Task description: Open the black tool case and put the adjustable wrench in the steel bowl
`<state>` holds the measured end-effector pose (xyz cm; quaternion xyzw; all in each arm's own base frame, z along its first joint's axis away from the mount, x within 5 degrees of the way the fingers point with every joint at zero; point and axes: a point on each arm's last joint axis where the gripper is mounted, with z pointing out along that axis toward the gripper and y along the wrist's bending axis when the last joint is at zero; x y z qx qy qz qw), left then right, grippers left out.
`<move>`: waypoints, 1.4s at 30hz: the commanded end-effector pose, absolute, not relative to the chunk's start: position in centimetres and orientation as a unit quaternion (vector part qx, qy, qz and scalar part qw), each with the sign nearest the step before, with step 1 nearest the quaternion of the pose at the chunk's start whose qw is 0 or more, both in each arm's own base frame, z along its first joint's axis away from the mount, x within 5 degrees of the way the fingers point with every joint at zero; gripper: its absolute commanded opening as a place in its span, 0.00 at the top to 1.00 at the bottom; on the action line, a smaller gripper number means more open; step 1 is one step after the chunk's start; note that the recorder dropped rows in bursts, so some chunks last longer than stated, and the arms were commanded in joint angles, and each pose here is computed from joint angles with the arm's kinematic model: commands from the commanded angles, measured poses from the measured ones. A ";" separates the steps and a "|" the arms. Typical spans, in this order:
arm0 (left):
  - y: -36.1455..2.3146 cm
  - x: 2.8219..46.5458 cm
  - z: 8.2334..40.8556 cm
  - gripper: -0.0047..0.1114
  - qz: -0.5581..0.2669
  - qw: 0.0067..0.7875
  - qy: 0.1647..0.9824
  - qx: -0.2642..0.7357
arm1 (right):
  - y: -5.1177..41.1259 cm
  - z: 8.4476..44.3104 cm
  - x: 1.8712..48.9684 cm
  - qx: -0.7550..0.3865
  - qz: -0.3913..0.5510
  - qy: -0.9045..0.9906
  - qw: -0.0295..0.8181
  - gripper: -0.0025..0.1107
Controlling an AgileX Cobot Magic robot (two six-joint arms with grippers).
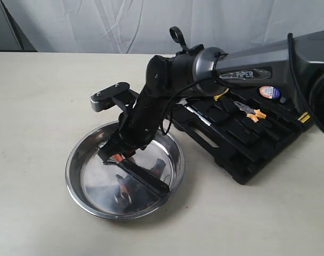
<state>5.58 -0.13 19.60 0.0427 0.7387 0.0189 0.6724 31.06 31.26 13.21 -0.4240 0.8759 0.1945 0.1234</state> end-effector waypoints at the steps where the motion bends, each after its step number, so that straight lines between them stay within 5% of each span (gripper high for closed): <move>1: -0.2 5.6 19.7 0.96 0.014 0.674 0.738 0.041 | 31.5 14.0 31.2 -0.427 0.198 0.872 0.133 0.60; 6: -0.2 5.6 19.7 0.96 0.014 0.674 0.738 0.041 | 31.3 16.9 30.8 -0.437 0.205 0.863 0.149 0.99; 19: -0.2 5.6 19.7 0.96 0.014 0.674 0.738 0.041 | 23.3 27.5 22.5 -0.431 0.208 0.844 0.243 0.99; 34: -0.2 5.6 19.7 0.96 0.014 0.674 0.738 0.041 | 15.8 32.4 12.3 -0.443 0.270 0.823 0.230 0.99; 42: -0.2 5.6 19.7 0.96 0.014 0.674 0.738 0.041 | 11.9 30.1 10.8 -0.390 0.228 0.788 0.419 0.99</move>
